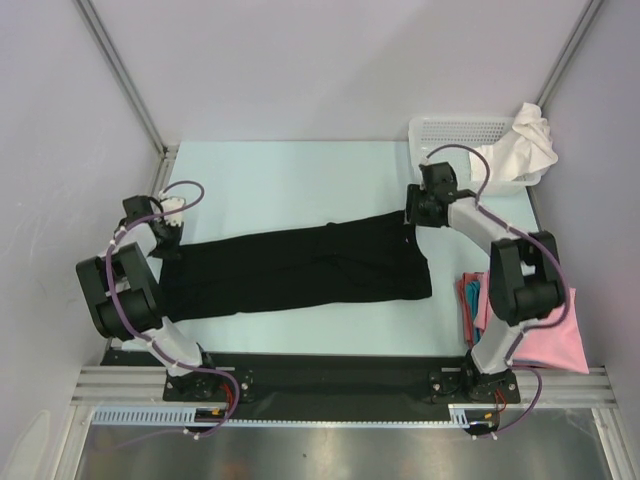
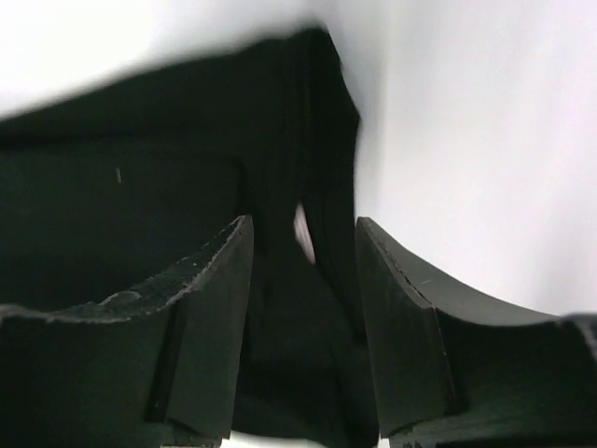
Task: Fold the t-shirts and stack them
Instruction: Fold the tshirt
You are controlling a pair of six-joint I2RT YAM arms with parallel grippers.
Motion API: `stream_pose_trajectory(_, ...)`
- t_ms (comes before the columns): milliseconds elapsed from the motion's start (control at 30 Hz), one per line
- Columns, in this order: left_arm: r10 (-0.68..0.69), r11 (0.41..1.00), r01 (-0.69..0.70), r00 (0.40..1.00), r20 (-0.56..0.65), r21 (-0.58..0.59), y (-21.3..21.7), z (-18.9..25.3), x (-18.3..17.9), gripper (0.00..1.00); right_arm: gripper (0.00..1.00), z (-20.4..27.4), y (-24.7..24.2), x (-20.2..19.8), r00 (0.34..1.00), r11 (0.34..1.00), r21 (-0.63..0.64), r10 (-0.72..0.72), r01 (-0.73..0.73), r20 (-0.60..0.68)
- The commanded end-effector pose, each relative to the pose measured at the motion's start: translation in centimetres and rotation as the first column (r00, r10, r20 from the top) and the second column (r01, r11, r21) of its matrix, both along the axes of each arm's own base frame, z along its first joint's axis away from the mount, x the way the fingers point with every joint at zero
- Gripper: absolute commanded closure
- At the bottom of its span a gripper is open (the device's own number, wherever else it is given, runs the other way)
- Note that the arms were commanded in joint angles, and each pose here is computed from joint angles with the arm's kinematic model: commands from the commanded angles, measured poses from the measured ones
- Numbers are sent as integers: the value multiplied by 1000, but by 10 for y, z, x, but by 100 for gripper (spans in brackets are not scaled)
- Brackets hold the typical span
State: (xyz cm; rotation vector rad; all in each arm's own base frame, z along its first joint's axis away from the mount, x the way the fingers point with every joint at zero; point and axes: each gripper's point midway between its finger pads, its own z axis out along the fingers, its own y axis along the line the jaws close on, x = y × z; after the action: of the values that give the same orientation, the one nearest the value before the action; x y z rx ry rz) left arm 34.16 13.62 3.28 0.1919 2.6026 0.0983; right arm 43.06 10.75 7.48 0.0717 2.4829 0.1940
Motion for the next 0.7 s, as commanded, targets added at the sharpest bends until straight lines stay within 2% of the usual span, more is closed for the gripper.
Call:
stream_pose_trajectory(0,-9,999,8,1000,29,45,9,18,-3,99,47,17,-14,-44,996,996,5,-89,89,-32)
stream_pose_trajectory(100,-18,999,17,1000,25,32,5,17,-6,100,45,-13,-19,-87,982,993,7,-115,118,-147)
stream_pose_trajectory(200,-29,999,29,999,18,22,2,15,-10,100,41,-31,-21,-116,969,988,24,-142,150,-204)
stream_pose_trajectory(267,-39,999,38,999,12,20,0,12,-12,100,41,-36,-19,-120,968,987,40,-145,156,-207)
stream_pose_trajectory(333,-46,999,46,999,11,8,-3,9,-13,100,46,-45,-17,-122,965,987,42,-140,153,-222)
stream_pose_trajectory(433,-52,999,52,999,0,-11,-7,7,-16,100,67,-50,-7,-122,964,987,88,-108,133,-243)
stream_pose_trajectory(467,-55,998,55,998,-3,-18,-8,6,-18,100,77,-53,-5,-122,963,987,91,-104,131,-250)
stream_pose_trajectory(633,-117,989,112,992,-43,-102,-30,-5,-33,100,100,-60,-4,-111,963,990,82,-89,113,-254)
stream_pose_trajectory(667,-134,984,128,990,-43,-121,-36,-6,-35,100,100,-55,-3,-101,969,991,82,-87,109,-233)
